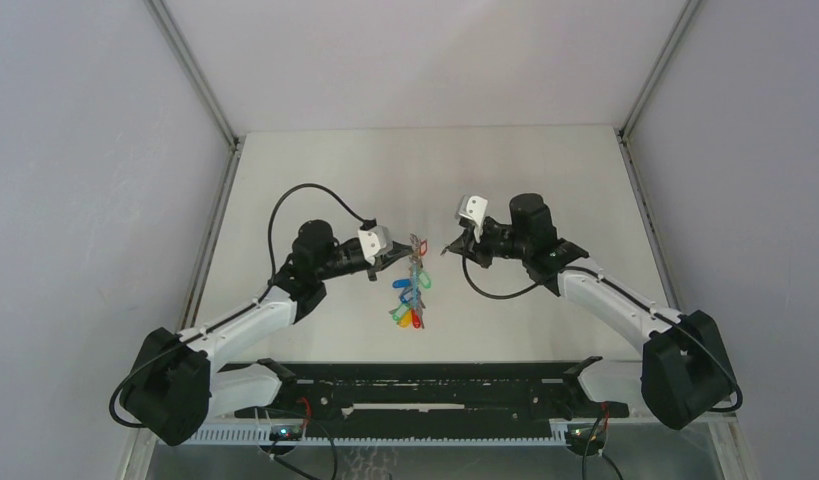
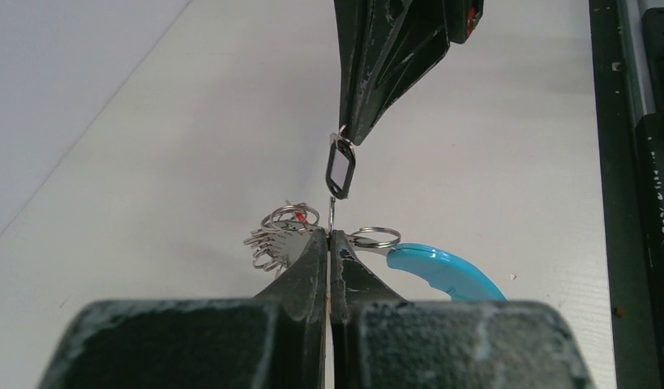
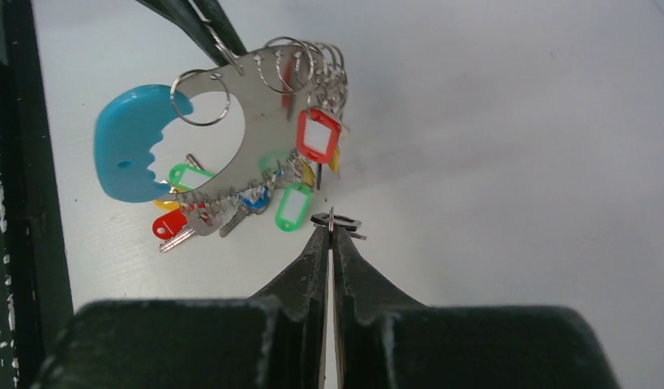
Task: Put the keys on the keyring
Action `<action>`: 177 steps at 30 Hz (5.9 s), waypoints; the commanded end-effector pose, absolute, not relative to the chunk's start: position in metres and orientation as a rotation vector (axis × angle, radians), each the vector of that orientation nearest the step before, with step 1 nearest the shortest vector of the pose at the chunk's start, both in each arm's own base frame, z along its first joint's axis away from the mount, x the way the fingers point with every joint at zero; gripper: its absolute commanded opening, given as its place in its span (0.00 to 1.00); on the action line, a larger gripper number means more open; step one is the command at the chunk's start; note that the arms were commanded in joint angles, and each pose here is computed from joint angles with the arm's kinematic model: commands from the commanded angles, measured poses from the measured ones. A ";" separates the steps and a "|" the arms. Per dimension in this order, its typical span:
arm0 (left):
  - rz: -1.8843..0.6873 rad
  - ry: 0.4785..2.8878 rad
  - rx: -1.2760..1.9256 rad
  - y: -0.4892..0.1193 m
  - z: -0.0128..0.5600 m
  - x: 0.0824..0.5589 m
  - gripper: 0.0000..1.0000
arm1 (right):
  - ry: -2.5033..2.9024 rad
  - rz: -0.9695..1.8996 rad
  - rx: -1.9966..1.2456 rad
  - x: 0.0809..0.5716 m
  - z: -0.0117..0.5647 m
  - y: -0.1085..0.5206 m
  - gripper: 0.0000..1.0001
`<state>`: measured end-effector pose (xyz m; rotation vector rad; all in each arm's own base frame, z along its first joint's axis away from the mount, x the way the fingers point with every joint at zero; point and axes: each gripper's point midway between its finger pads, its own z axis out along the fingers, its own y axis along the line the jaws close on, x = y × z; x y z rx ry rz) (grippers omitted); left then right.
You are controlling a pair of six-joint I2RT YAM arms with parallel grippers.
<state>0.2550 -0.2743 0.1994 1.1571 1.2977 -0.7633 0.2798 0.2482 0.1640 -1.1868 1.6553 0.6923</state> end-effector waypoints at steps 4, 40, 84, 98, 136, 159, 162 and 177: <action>-0.774 1.182 1.187 -0.277 0.218 0.248 0.00 | 1.276 0.777 -1.358 0.274 0.212 0.269 0.00; -0.851 1.192 1.310 -0.286 0.197 0.239 0.00 | 1.136 0.724 -1.705 0.236 0.201 0.299 0.00; -0.861 1.197 1.314 -0.287 0.195 0.240 0.00 | 1.163 0.674 -1.681 0.242 0.202 0.307 0.00; -0.856 1.197 1.311 -0.287 0.196 0.240 0.00 | 1.151 0.658 -1.661 0.240 0.206 0.304 0.00; -0.858 1.190 1.309 -0.288 0.198 0.241 0.00 | 1.184 0.707 -1.696 0.239 0.198 0.307 0.00; -0.845 1.204 1.301 -0.287 0.195 0.243 0.00 | 1.179 0.718 -1.692 0.234 0.204 0.305 0.00; -0.843 1.207 1.300 -0.287 0.195 0.244 0.00 | 1.183 0.719 -1.684 0.235 0.205 0.305 0.00; -0.841 1.203 1.300 -0.287 0.196 0.244 0.00 | 1.191 0.734 -1.669 0.236 0.207 0.305 0.00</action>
